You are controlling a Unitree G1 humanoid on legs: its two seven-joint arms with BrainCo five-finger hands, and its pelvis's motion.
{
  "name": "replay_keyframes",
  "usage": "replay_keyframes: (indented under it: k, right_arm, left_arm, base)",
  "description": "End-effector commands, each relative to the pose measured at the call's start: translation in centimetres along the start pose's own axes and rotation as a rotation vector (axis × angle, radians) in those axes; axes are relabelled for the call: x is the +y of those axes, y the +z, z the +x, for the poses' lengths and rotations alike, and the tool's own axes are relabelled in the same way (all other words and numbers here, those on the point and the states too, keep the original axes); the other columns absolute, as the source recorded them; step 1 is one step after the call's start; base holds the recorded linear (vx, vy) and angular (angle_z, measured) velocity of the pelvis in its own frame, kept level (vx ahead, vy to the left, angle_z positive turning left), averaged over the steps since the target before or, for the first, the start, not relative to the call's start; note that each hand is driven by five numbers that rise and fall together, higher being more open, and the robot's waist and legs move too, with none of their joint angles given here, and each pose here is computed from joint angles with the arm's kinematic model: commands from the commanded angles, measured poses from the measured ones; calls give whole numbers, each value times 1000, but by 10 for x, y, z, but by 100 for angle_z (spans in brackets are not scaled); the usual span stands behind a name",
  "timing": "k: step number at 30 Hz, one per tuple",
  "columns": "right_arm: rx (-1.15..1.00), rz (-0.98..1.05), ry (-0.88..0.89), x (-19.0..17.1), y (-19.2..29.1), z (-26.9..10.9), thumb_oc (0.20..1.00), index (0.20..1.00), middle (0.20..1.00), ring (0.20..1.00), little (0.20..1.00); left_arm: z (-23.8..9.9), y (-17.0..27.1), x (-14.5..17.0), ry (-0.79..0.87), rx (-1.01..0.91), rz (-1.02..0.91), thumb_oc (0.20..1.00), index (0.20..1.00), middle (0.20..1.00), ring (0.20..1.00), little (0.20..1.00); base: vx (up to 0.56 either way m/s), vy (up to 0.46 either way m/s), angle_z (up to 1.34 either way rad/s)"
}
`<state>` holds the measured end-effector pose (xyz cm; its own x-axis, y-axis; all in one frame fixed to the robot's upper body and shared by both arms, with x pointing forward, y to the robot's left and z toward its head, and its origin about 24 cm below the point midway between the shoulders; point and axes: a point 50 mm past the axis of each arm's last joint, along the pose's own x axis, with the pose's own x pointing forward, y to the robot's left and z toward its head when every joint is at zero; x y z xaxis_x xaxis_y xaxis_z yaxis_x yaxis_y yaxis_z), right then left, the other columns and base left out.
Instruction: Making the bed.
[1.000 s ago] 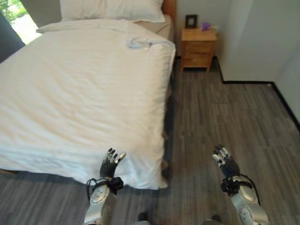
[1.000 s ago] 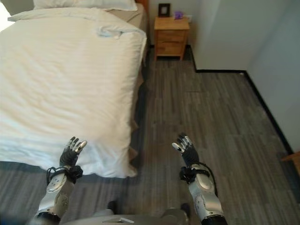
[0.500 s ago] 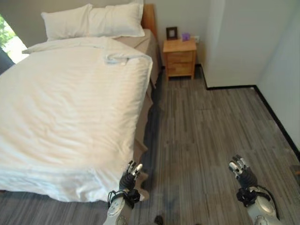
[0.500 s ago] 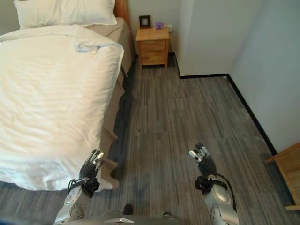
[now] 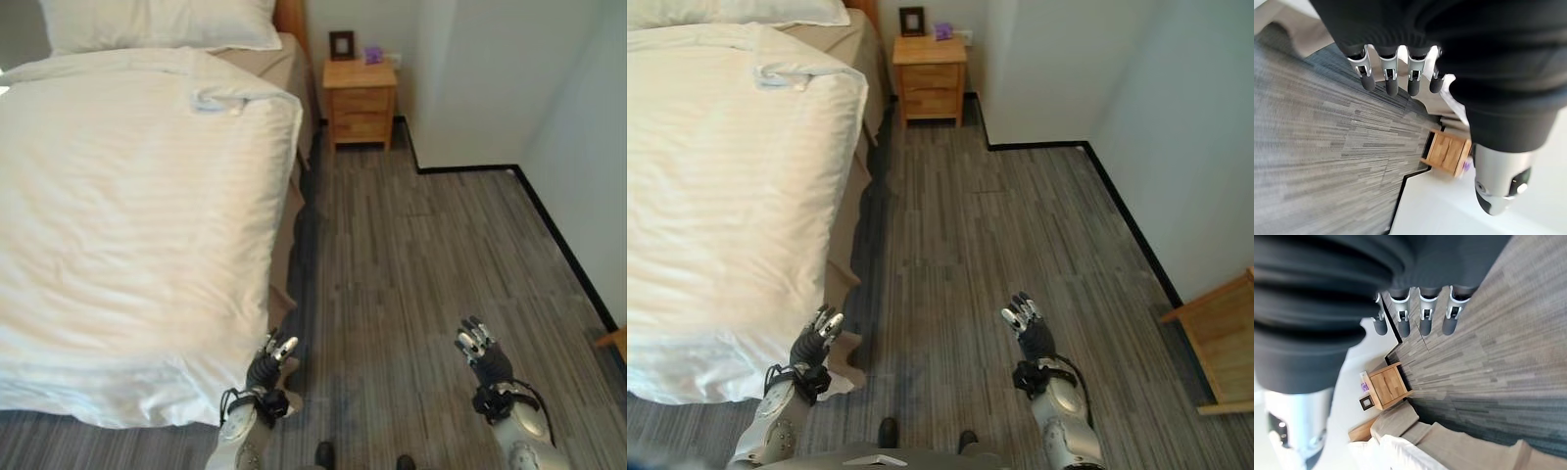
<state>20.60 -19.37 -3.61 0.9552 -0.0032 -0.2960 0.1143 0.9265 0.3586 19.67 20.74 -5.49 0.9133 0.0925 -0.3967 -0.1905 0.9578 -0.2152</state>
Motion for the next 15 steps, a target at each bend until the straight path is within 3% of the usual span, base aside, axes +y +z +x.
replay_keyframes:
  k: [1,6,15]
  right_arm:
    - [-115,-14,124,30,23,14,1000,1000,1000,1000,1000]
    - [-123,-71,138,28,27,11,1000,1000,1000,1000,1000]
    - [-150,-93,100,14,32,2,1000,1000,1000,1000,1000]
  left_arm:
    - [7,37,22,80,-151,58,1000,1000,1000,1000,1000]
    - [5,40,28,116,-176,24,1000,1000,1000,1000,1000]
    - [16,54,14,90,-237,16,1000,1000,1000,1000,1000]
  base:
    - [106,158,-47]
    - [302,37,-57]
    - [557,-133,43]
